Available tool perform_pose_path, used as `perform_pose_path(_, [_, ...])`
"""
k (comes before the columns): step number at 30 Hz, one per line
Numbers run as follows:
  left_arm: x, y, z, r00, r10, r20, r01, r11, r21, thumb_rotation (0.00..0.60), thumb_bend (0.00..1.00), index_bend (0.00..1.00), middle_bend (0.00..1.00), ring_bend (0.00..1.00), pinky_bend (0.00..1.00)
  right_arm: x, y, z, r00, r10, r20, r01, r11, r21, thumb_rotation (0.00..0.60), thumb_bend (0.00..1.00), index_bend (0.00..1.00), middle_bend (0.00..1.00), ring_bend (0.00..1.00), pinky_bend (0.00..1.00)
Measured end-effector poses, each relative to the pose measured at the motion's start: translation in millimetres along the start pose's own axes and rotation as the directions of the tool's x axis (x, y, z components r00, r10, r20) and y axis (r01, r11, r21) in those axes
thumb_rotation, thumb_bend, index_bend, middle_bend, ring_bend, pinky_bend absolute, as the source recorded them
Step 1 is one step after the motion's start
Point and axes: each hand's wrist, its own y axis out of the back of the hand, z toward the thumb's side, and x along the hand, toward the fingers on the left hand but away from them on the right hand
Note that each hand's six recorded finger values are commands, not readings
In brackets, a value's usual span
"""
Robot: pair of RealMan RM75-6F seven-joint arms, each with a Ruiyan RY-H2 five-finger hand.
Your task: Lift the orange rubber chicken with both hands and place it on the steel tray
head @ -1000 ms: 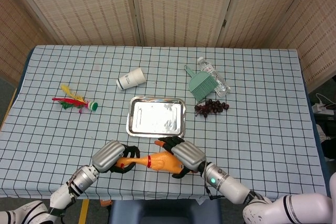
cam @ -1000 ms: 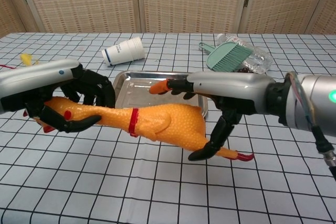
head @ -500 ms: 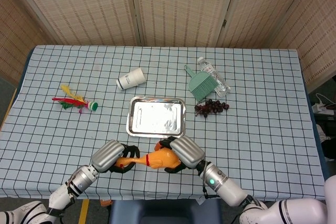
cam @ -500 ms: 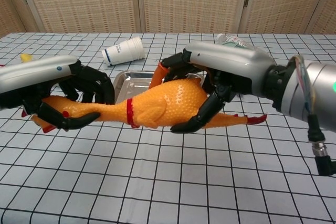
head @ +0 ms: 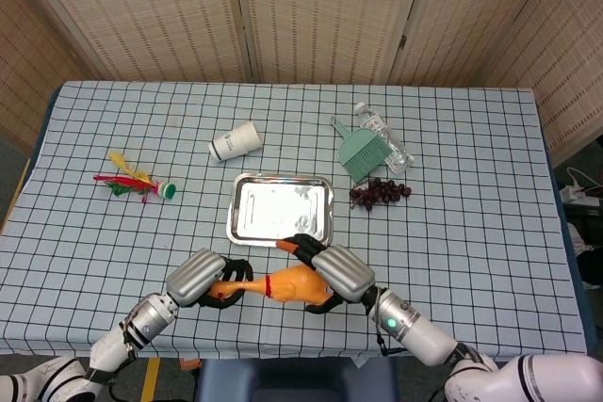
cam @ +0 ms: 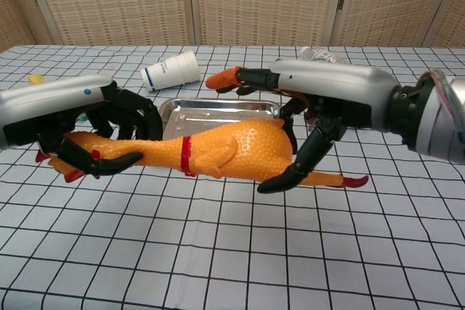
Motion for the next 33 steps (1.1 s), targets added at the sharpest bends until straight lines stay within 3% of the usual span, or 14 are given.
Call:
perform_pose_path(5, [2, 1, -6, 0.999, -0.039, -0.025, 0.038, 0.998, -0.043, 0.6, 0.73, 0.82, 0.72, 0.63, 0.93, 11, 15, -4, 1.0, -0.012, -0.004, 0.012, 0.996, -0.09, 0.6, 0.04, 0.0, 0.0, 0.0, 0.0])
perform_pose_path(10, [11, 9, -13, 0.998, -0.039, -0.046, 0.036, 0.996, -0.076, 0.6, 0.73, 0.82, 0.72, 0.63, 0.93, 30, 39, -14, 0.998, -0.057, 0.002, 0.057, 0.985, -0.164, 0.6, 0.04, 0.0, 0.0, 0.0, 0.0])
perform_pose_path(16, [28, 20, -21, 0.997, -0.036, -0.067, 0.027, 0.99, -0.135, 0.6, 0.73, 0.82, 0.72, 0.63, 0.93, 62, 73, -39, 0.989, -0.142, 0.037, 0.146, 0.98, -0.137, 0.6, 0.04, 0.0, 0.0, 0.0, 0.0])
perform_pose_path(25, [64, 40, -42, 0.994, -0.035, -0.105, 0.012, 0.976, -0.216, 0.6, 0.73, 0.82, 0.72, 0.63, 0.93, 87, 75, -74, 0.984, -0.127, 0.126, 0.133, 0.99, -0.039, 0.6, 0.04, 0.0, 0.0, 0.0, 0.0])
perform_pose_path(33, [101, 56, -78, 0.986, -0.014, -0.166, -0.044, 0.938, -0.343, 0.6, 0.72, 0.82, 0.72, 0.63, 0.91, 88, 74, -92, 0.978, -0.114, 0.177, 0.119, 0.993, -0.022, 0.6, 0.04, 0.0, 0.0, 0.0, 0.0])
